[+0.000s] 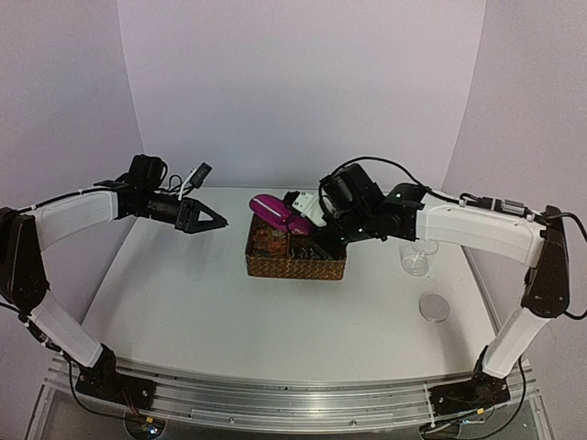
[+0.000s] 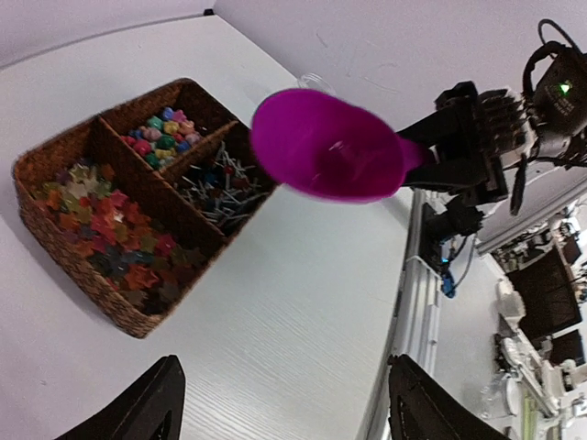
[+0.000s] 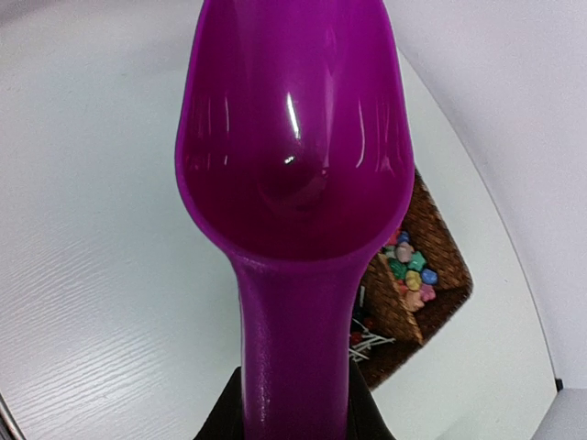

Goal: Pack the candies
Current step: Pick up the spatula from the center of the board, then scoop the fake candies from the storage box.

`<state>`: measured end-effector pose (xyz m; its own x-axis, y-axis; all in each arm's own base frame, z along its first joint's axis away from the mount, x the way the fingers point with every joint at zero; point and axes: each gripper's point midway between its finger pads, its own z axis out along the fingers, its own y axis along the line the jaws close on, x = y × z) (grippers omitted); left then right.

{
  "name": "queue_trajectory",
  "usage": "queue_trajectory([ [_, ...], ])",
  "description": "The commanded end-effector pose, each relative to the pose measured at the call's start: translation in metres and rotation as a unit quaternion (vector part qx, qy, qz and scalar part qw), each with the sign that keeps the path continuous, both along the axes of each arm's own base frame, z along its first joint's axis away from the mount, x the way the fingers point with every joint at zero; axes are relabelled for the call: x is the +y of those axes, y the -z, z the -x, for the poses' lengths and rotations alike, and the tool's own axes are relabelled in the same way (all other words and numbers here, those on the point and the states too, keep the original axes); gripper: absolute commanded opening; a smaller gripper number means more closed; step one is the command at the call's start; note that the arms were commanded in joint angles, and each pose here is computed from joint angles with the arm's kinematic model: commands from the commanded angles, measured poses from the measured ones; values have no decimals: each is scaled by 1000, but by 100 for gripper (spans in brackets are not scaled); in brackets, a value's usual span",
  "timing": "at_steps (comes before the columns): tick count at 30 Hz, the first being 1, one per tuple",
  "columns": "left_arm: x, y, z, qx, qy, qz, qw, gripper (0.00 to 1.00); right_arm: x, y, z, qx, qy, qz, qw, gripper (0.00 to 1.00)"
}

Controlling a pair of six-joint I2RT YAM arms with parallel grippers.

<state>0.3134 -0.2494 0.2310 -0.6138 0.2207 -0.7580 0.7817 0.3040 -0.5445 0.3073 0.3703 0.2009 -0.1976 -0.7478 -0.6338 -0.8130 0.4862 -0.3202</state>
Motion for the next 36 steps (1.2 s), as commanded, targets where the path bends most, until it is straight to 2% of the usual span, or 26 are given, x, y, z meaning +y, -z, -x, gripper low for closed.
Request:
queue_trajectory([
  [1, 8, -13, -51, -66, -93, -31, 993, 77, -44, -38, -26, -57, 84, -14, 995, 0],
  [4, 9, 9, -76, -56, -172, -95, 979, 76, -73, -45, -46, -92, 138, 14, 986, 0],
  [7, 2, 27, -95, -39, -220, -154, 963, 76, -86, -47, -62, -123, 151, 58, 979, 0],
  [12, 4, 75, -129, 62, -295, -216, 929, 74, -85, -62, -98, -190, 124, 162, 960, 0],
  [17, -18, 89, -138, 59, -301, -212, 928, 73, -86, -78, -127, -217, 105, 196, 950, 0],
  [19, -23, 98, -140, 68, -306, -212, 926, 73, -94, -84, -140, -224, 128, 200, 945, 0],
  [24, -28, 122, -142, 97, -311, -211, 922, 73, -128, -93, -156, -210, 181, 157, 948, 0],
  [28, -38, 126, -142, 97, -302, -207, 925, 72, -175, -79, -165, -180, 235, 141, 945, 0],
  [32, -40, 139, -142, 105, -303, -214, 923, 66, -228, -57, -166, -143, 288, 127, 938, 0],
  [36, -42, 145, -141, 116, -305, -216, 920, 56, -237, -39, -158, -131, 280, 144, 940, 0],
])
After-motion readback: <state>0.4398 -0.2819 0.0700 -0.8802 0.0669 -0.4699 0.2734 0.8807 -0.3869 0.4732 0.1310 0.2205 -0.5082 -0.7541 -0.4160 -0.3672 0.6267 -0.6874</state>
